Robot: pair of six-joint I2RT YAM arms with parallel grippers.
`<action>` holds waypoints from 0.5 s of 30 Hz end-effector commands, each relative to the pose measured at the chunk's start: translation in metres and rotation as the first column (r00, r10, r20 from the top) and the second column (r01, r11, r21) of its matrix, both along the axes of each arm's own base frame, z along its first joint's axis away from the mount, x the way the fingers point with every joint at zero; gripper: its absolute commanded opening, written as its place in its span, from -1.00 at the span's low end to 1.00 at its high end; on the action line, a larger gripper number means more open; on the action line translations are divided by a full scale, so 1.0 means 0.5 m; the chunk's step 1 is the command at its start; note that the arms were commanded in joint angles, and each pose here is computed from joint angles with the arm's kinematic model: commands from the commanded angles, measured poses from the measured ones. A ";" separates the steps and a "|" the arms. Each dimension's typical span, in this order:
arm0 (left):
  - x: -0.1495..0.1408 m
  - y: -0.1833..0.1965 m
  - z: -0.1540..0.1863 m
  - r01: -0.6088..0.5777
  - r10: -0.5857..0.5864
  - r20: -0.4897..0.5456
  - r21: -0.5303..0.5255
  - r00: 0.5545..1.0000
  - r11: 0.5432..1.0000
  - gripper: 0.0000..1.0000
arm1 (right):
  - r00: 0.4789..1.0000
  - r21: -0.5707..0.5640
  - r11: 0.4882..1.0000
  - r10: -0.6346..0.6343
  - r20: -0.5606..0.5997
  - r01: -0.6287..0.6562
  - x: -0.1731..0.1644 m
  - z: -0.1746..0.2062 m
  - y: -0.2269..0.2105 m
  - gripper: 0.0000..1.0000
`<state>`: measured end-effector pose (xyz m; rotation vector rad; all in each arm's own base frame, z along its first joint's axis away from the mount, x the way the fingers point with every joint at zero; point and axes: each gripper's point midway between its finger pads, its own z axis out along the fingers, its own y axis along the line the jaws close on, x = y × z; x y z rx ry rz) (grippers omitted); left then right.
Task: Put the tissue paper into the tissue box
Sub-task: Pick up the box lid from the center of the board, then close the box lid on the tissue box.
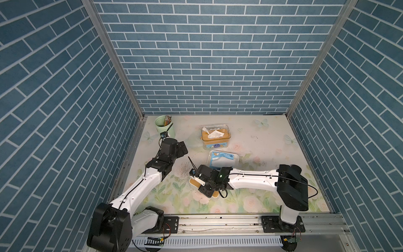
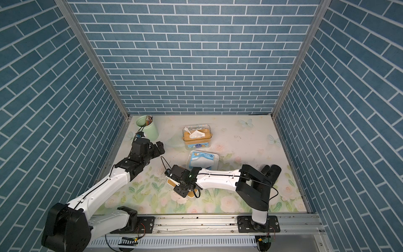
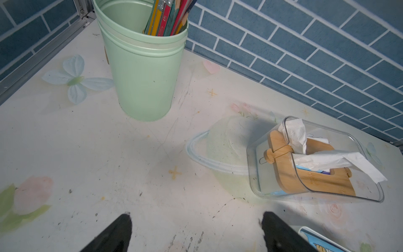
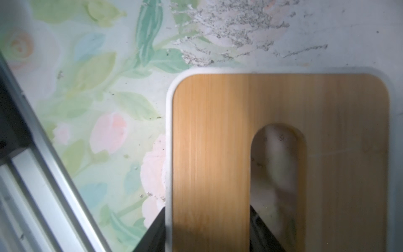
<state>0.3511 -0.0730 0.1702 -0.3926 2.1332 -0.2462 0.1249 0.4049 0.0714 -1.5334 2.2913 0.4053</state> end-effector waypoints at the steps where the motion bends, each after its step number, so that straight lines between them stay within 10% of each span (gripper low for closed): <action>1: 0.005 0.009 0.045 -0.001 0.000 0.041 0.020 0.999 1.000 0.96 | 0.990 0.093 0.986 0.136 0.041 -0.139 -0.018 0.116 -0.001 -0.28; 15: 0.002 -0.056 0.041 0.177 -0.175 0.045 -0.042 0.983 0.983 0.96 | 0.953 -0.040 0.989 0.149 0.263 -0.144 0.155 0.269 -0.151 -0.38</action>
